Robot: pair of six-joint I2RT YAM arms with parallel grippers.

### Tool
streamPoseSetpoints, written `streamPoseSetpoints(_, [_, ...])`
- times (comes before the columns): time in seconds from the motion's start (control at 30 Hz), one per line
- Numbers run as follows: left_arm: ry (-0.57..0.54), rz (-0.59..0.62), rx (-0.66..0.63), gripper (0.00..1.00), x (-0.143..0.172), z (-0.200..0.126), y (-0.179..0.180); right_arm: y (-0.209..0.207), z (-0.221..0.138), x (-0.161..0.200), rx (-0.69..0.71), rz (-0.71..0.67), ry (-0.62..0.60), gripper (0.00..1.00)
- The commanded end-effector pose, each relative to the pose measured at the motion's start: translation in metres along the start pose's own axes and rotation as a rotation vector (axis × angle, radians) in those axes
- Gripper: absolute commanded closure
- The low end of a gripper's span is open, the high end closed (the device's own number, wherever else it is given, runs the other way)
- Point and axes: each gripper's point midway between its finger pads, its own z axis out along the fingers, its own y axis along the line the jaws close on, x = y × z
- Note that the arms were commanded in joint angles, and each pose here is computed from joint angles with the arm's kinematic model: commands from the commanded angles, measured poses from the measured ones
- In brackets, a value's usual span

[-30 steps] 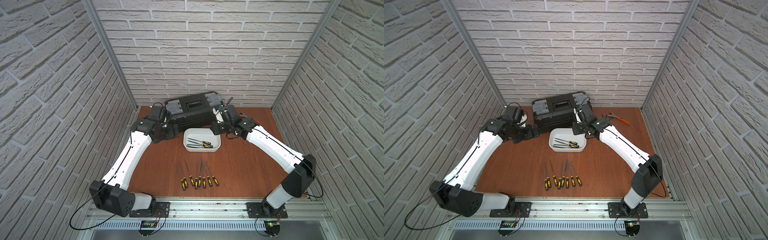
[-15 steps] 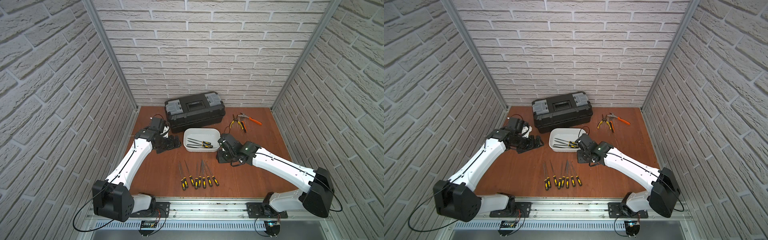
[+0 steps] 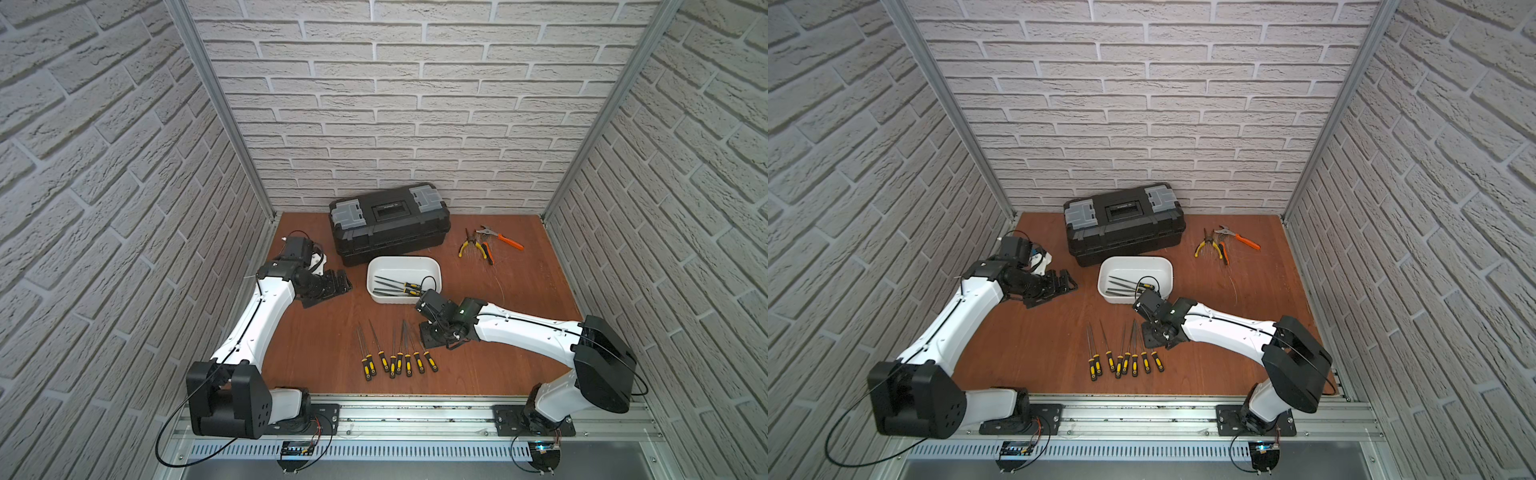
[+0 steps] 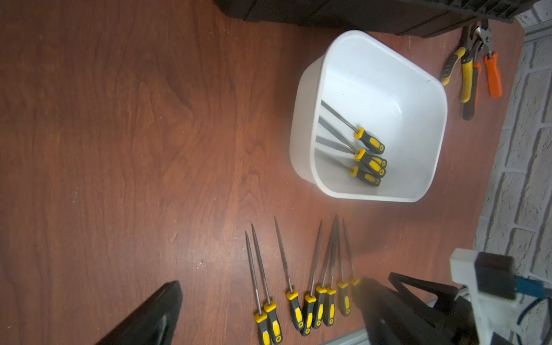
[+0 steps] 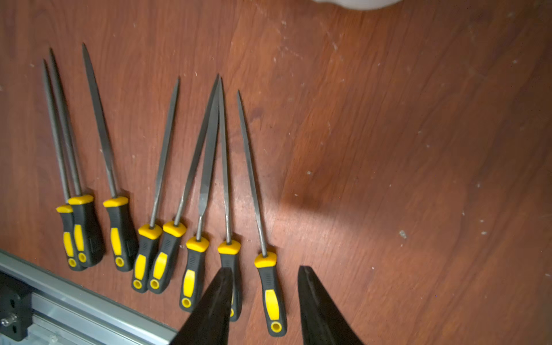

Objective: Put the file tool into the storage box
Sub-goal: Pick up the file tool from the center of the board.

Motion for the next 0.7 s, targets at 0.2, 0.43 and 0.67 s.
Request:
streamPoseSetpoints(0.2, [0.005, 0.015, 0.057, 0.02, -0.033, 0.008, -0.016, -0.003, 0.003, 0.032, -0.038, -0.093, 0.043, 0.58])
streamPoseSetpoints(0.43, [0.010, 0.015, 0.071, 0.02, -0.043, 0.011, -0.020, 0.005, 0.014, 0.032, -0.021, -0.126, 0.079, 0.58])
streamPoseSetpoints(0.67, [0.026, 0.016, 0.073, 0.02, -0.038, 0.012, -0.020, 0.004, 0.029, 0.036, 0.028, -0.149, 0.120, 0.59])
